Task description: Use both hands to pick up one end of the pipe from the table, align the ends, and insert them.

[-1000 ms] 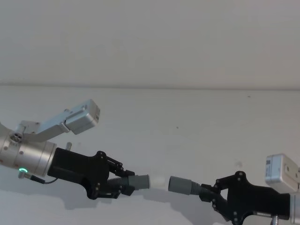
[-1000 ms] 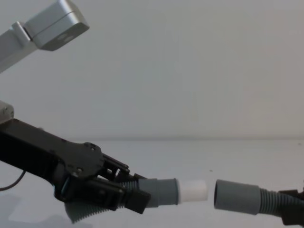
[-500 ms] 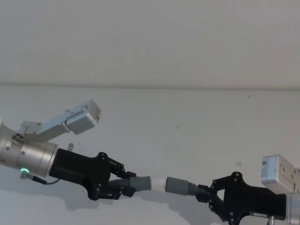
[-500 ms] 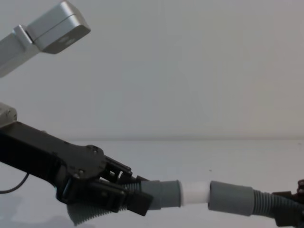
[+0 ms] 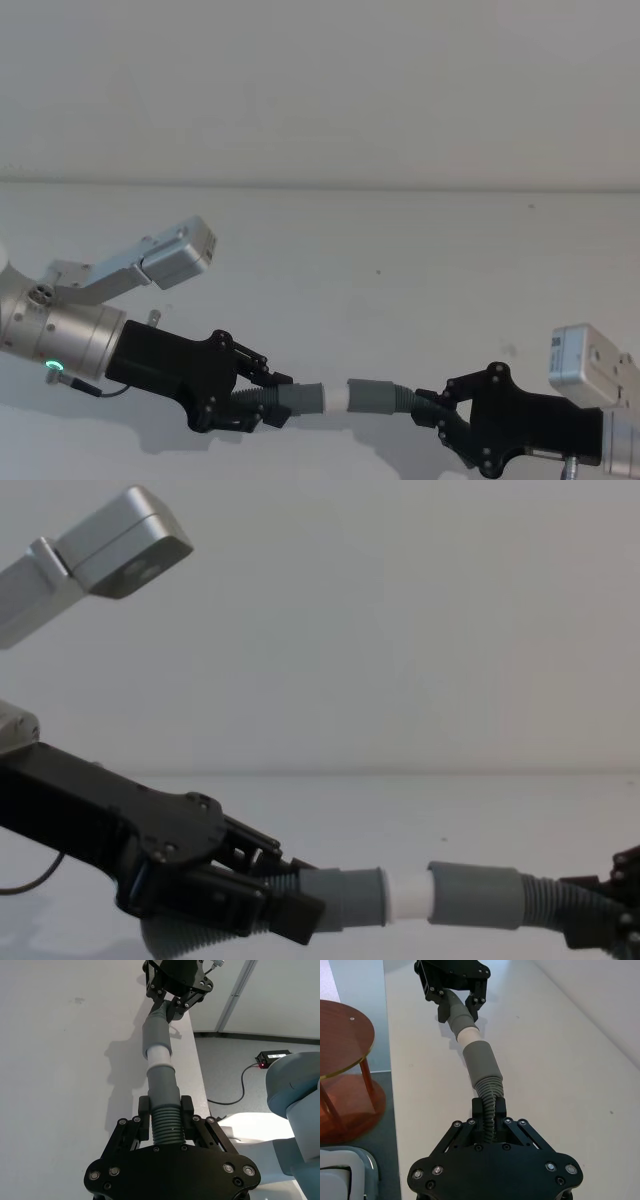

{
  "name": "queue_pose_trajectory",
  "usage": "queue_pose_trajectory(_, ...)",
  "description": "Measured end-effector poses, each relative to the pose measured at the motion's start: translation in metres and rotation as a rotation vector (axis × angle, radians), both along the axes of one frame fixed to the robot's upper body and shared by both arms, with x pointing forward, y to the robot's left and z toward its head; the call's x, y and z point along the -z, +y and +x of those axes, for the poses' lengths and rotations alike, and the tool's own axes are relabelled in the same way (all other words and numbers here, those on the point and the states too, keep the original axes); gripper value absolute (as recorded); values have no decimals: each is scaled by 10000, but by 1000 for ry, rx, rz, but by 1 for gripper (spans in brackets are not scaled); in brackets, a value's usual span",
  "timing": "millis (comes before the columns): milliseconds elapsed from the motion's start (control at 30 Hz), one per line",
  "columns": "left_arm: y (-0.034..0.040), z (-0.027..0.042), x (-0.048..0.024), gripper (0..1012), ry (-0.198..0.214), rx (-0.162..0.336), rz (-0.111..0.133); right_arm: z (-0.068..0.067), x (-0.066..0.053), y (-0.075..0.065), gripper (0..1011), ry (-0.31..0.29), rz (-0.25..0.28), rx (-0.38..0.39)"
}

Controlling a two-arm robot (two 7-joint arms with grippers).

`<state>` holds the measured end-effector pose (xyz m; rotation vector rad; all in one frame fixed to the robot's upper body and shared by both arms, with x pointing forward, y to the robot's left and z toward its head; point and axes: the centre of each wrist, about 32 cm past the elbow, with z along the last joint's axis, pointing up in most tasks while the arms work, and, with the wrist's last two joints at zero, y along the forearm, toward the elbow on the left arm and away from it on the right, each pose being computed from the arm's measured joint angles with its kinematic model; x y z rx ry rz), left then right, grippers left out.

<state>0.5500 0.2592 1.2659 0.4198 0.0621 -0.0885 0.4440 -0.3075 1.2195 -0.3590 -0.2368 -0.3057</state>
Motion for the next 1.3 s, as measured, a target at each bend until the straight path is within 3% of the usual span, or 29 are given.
queue_pose_trajectory(1300, -5, 12, 10, 349, 5, -1, 2, 20, -12, 23, 116, 3, -5, 1)
